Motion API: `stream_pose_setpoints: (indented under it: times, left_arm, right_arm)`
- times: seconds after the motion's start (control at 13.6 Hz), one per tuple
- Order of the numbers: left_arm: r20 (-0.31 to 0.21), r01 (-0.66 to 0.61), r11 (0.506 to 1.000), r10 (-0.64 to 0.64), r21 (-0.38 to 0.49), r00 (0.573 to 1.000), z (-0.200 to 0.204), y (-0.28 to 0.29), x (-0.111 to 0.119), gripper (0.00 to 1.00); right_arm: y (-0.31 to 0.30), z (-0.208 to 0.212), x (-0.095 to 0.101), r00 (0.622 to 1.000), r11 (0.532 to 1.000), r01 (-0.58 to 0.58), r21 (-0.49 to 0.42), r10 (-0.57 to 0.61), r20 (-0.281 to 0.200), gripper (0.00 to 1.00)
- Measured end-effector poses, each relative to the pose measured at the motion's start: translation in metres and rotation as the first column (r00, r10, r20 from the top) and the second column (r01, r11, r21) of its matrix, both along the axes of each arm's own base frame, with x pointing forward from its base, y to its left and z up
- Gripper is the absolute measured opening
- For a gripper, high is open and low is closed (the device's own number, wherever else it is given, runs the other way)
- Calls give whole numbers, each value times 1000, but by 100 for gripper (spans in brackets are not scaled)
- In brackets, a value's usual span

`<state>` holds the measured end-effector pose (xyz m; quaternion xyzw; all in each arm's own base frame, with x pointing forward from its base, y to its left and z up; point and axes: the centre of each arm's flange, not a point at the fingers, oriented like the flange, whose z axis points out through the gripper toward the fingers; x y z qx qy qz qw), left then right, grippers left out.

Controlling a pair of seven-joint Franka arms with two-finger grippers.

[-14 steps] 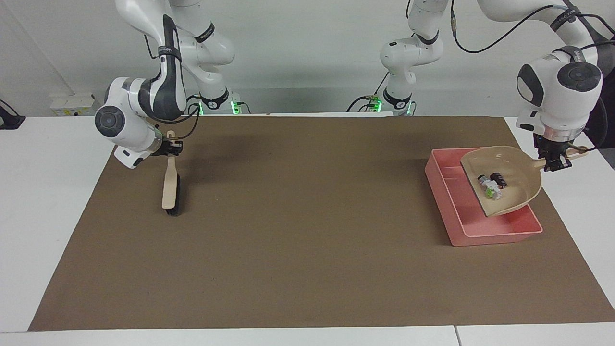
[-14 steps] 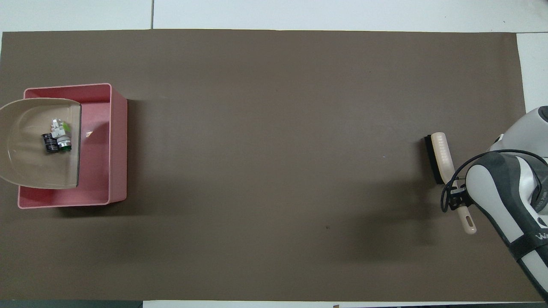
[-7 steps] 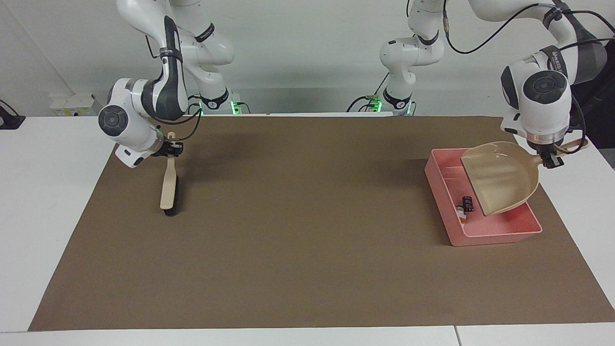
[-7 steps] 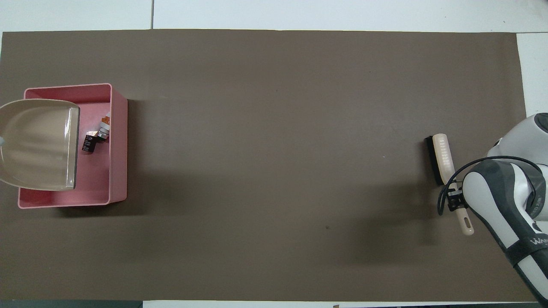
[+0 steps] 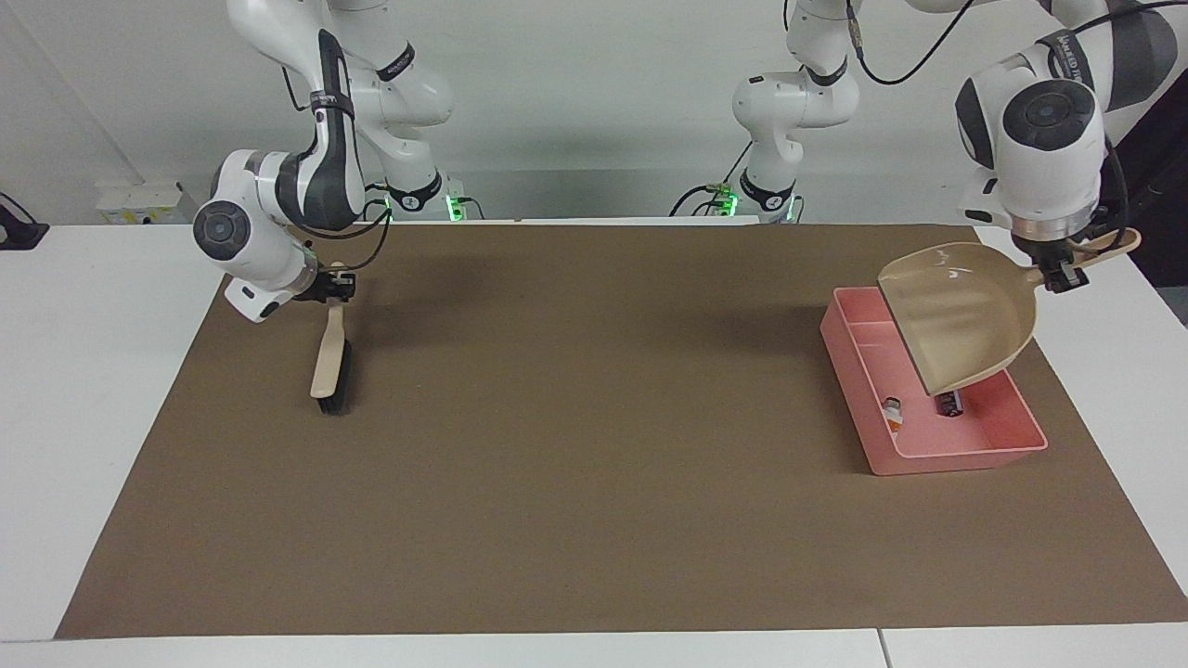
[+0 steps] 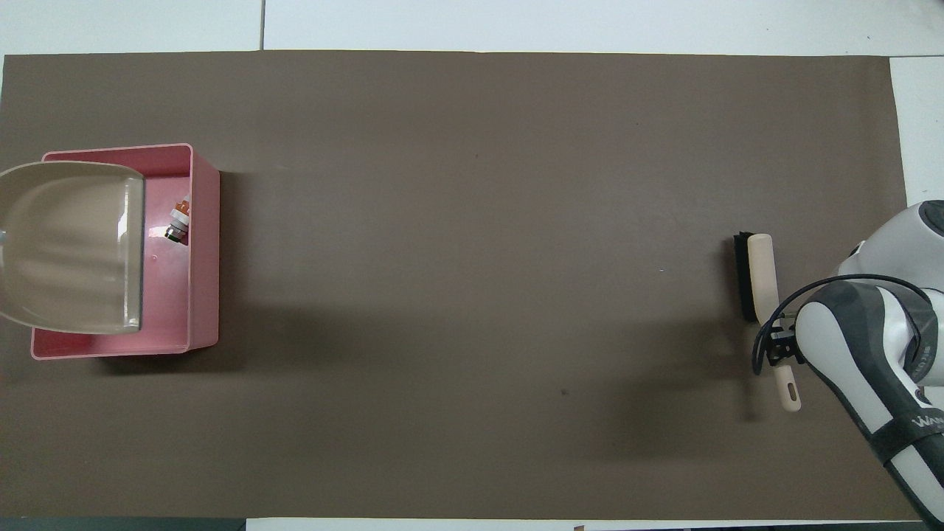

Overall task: Clean e-waste and dump in bin
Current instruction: 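Tip the dustpan over the pink bin with the left gripper, then lower the dustpan back onto the table beside the bin with the left gripper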

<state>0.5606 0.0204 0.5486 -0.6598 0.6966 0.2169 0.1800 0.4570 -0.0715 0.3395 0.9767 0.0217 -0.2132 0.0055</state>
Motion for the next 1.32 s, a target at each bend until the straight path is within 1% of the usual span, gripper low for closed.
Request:
stream_pose_setpoints:
  times: [0.07, 0.15, 0.29, 0.37, 0.44, 0.59, 0.74, 0.88, 1.03, 1.18, 1.32]
  left_arm:
    - [-13, 8, 998, -9, -55, 1000, -7, -16, -2, 33]
    - [-26, 18, 995, -21, -98, 999, -14, -32, -4, 33]
    - [-52, 55, 984, -65, -171, 997, -40, -78, -12, 33]
    - [-48, 73, 978, -84, -195, 995, -58, -106, -18, 33]
    - [-38, 89, 972, -100, -217, 994, -77, -135, -26, 33]
    - [-16, 98, 963, -105, -251, 994, -114, -186, -45, 33]
    - [-6, 87, 961, -92, -261, 996, -149, -220, -62, 33]
    - [-22, 68, 956, -78, -285, 997, -171, -233, -65, 33]
    - [-31, 56, 951, -69, -304, 997, -183, -238, -63, 33]
    - [-26, 49, 941, -62, -334, 998, -188, -245, -63, 33]
    - [-15, 62, 936, -71, -346, 997, -192, -252, -62, 33]
  right_arm:
    - [0, 0, 0, 1000, 1000, 0, 0, 0, 0, 63]
    - [0, 0, 0, 1000, 1000, 0, 0, 0, 1, 63]
    - [0, 1, 0, 1000, 1000, 0, -1, 0, 3, 80]
    - [0, 3, 0, 1000, 1000, -1, -1, 1, 6, 89]
    - [0, 6, 2, 1000, 1000, -2, -2, 2, 13, 89]
    - [1, 18, 9, 999, 1000, -5, -5, 5, 41, 99]
    - [1, 43, 23, 995, 1000, -8, -13, 9, 95, 99]
    - [4, 80, 39, 989, 1000, -15, -21, 18, 146, 99]
    - [15, 114, 52, 979, 999, -37, -29, 42, 197, 99]
    - [31, 142, 62, 970, 997, -65, -37, 72, 234, 99]
    - [37, 172, 68, 961, 996, -73, -43, 81, 264, 99]
